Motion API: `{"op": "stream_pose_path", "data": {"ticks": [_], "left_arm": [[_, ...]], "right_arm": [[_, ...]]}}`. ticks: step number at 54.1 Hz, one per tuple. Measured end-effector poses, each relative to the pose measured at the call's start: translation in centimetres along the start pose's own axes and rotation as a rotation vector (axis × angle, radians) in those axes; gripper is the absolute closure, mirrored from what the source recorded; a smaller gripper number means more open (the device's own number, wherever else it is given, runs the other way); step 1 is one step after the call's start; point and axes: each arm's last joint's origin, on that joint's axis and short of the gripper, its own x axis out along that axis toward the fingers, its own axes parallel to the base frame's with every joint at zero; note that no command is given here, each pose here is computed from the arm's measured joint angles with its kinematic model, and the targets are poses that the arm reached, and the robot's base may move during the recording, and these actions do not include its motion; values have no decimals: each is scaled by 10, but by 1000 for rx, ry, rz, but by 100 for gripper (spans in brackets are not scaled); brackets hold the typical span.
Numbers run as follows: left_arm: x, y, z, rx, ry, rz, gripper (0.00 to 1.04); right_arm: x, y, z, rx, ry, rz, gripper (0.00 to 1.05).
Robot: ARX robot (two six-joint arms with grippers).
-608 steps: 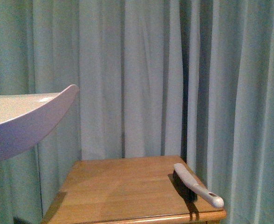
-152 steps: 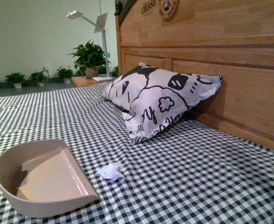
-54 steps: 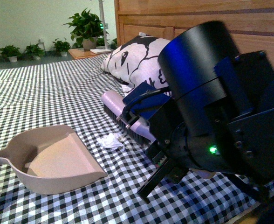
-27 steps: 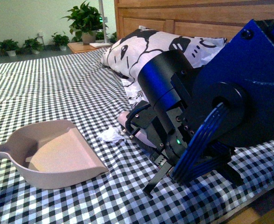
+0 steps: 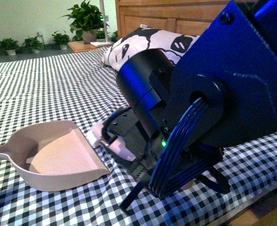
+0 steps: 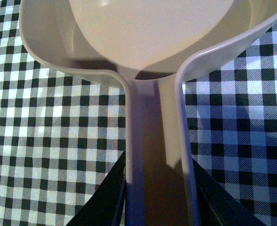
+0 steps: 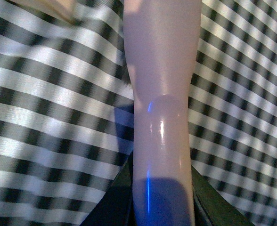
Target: Clean up trash
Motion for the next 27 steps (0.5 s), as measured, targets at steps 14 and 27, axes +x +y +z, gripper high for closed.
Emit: {"op": "stream_pose_path", "data": {"ticks": [14, 27], "left_arm": [[0, 0, 0, 1, 0, 0, 77], [0, 3, 1, 15, -20, 27, 77]], "right_arm": [[-31, -1, 18, 93, -150, 149, 85], [-44, -23, 11, 161, -165, 86, 85]]}}
